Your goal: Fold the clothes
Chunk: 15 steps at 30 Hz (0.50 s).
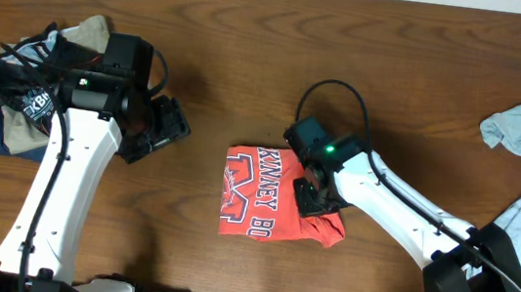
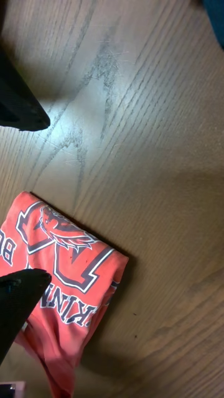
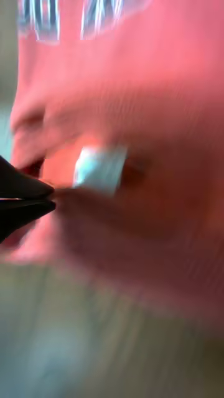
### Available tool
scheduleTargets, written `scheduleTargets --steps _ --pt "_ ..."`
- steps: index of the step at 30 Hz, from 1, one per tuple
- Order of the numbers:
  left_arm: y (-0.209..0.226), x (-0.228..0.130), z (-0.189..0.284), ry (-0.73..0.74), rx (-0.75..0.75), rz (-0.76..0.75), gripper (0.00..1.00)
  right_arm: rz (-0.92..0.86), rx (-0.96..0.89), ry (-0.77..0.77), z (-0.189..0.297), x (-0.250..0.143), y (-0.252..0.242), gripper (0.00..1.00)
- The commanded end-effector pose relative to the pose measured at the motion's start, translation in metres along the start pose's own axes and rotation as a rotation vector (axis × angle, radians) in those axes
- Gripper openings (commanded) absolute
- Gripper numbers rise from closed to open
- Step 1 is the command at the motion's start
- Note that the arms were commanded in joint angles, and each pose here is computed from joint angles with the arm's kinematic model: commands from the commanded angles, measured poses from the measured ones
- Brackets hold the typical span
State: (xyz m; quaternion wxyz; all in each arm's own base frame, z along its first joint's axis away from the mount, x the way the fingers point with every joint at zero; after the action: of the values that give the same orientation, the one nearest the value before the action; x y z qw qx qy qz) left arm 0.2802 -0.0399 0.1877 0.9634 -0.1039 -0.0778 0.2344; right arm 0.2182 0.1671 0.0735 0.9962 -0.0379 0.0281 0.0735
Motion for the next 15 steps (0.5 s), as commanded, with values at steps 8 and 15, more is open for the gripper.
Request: scheduleTargets --steps 8,15 --pt "0.003 -0.002 -0.003 0.011 0.016 -0.024 0.72 -0.293 -0.319 -0.006 0.004 -0.003 -0.075 0.19" --pt "-0.016 -0.013 -0.006 0.028 -0.019 -0.155 0.8 -0.297 -0.313 0.0 0.004 -0.003 -0.077 0.17"
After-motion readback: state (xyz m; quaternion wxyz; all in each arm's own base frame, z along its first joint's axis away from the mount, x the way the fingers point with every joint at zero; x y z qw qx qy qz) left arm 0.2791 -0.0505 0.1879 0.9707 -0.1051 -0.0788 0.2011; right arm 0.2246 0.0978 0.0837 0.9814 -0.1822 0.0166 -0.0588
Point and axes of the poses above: each gripper's point midway between its finger pads, its own z axis back along the fingers, its own y axis along the line the jaws close on, x = y × z, the point moved 3 cm from there along z, back along the fingers, and after that the axes turned 3 degrees about -z, right-handed, at the moved point
